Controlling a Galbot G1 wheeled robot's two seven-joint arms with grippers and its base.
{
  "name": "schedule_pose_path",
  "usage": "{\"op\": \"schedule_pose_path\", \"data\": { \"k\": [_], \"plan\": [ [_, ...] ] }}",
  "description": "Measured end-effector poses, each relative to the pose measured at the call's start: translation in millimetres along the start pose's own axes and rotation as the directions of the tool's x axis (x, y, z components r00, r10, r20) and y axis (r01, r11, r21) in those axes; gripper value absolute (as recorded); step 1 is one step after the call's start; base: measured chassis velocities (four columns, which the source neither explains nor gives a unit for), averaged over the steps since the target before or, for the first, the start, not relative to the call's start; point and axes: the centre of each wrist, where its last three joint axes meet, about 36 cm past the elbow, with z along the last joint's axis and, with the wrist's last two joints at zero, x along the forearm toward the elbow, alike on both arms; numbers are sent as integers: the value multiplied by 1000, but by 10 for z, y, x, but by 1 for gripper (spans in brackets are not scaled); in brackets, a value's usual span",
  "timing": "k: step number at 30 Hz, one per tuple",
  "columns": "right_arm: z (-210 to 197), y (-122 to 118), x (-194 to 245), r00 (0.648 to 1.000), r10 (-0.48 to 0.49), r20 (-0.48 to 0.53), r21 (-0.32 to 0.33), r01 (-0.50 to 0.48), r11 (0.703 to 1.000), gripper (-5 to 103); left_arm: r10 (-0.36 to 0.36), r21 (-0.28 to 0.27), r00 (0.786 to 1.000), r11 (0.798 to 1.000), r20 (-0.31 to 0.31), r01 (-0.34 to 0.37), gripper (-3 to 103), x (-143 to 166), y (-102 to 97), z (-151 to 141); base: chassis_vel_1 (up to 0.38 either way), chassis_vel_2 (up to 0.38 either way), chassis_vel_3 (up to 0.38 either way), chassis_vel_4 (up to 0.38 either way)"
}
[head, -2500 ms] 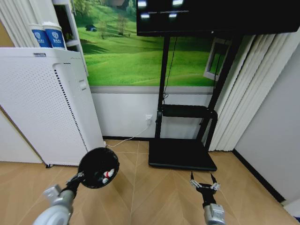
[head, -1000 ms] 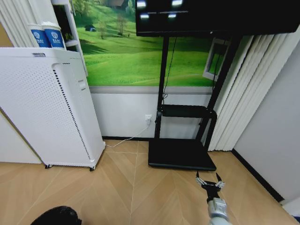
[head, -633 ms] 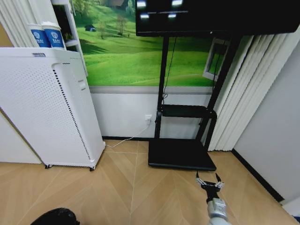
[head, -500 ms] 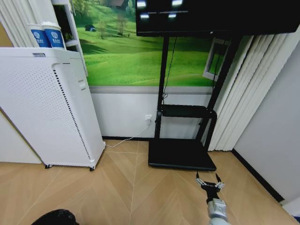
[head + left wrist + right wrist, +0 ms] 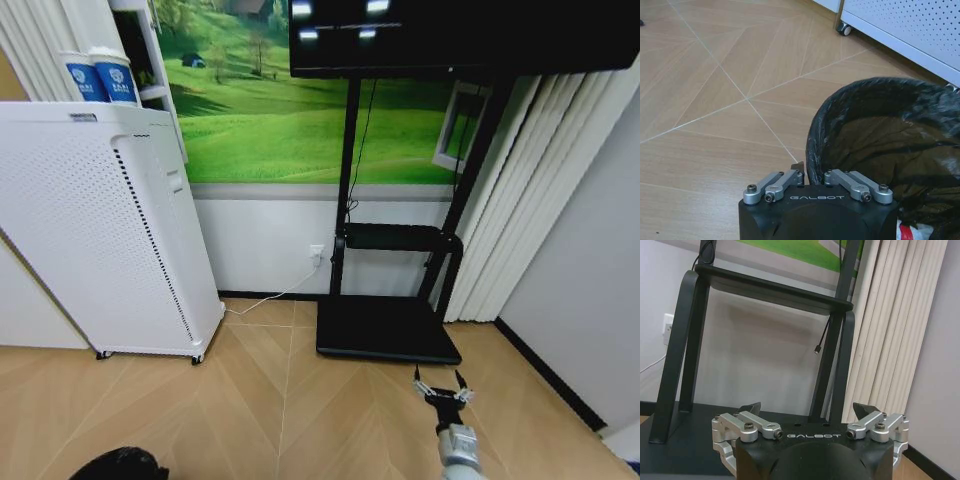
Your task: Pick up the trash bin and place the garbage on the floor into it.
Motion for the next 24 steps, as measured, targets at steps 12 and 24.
{"op": "schedule_pose_path", "data": {
  "k": [12, 24],
  "plan": [
    [26, 33, -39, 1000, -2, -8, -7, 2, 1000, 100, -15, -21, 999, 1000, 31, 16, 57, 71, 73, 1, 0, 0, 0, 0],
    [-181, -49, 192, 982, -185, -41, -38, 184, 982, 100, 565, -458, 788, 784, 246, -419, 98, 162, -185, -356, 0, 0, 0, 0]
  ]
}}
